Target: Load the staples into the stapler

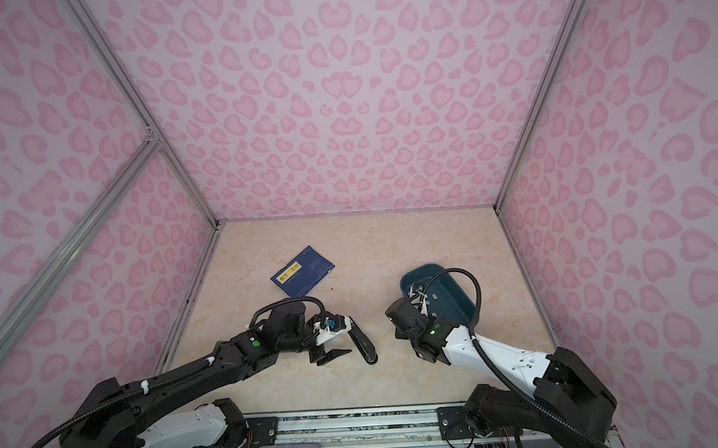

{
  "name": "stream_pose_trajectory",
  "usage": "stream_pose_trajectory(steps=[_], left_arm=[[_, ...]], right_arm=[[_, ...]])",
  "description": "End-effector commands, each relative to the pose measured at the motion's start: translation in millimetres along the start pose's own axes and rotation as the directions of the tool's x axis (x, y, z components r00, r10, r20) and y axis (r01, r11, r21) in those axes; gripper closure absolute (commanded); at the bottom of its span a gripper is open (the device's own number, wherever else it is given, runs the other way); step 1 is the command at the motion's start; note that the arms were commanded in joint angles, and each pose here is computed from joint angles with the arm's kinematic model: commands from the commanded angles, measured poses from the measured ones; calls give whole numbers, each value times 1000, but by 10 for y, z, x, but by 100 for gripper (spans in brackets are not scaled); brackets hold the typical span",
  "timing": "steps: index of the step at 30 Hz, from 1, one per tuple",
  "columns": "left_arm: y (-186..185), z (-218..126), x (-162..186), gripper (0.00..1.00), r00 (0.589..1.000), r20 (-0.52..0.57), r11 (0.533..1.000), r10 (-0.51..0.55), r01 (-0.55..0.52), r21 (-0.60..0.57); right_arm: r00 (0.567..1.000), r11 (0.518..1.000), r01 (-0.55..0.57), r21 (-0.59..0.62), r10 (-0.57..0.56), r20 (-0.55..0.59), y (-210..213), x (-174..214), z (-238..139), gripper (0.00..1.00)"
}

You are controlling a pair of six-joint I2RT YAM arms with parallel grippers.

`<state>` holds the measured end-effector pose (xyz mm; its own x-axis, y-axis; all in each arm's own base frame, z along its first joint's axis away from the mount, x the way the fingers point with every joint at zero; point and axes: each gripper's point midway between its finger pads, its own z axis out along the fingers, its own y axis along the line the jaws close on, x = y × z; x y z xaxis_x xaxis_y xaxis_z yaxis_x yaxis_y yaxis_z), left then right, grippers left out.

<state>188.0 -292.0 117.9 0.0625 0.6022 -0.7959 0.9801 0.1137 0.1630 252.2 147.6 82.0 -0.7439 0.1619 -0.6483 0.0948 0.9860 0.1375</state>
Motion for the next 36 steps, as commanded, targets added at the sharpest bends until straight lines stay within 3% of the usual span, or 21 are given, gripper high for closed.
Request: stream_pose_trajectory(steps=[1, 10, 22, 27, 30, 34, 36], left_arm=[[-140, 112, 103, 24, 986, -48, 979, 161, -153, 132], [-81, 387, 123, 24, 973, -71, 955, 221, -201, 217], [-84, 789, 285, 32, 951, -141, 919, 274, -216, 329], [-126, 831, 329, 52, 953, -150, 912, 262, -193, 363], [-150, 842, 322, 76, 957, -149, 905, 250, -176, 387], [-178, 848, 312, 80, 960, -147, 898, 239, -161, 408], [-183, 848, 297, 73, 962, -145, 897, 232, -154, 414]], right_arm=[[1000, 999, 12, -53, -12, 10, 47, -25, -86, 52], [994, 980, 0, -197, 21, 103, 79, -146, -359, 39], [988, 979, 1, -202, 30, 152, -63, -241, -491, 32], [988, 981, -19, -194, 48, 145, -155, -232, -450, 31], [989, 981, -34, -190, 61, 134, -207, -224, -414, 30], [989, 981, -47, -190, 72, 126, -253, -211, -401, 31], [988, 979, -50, -199, 77, 131, -258, -214, -418, 31]])
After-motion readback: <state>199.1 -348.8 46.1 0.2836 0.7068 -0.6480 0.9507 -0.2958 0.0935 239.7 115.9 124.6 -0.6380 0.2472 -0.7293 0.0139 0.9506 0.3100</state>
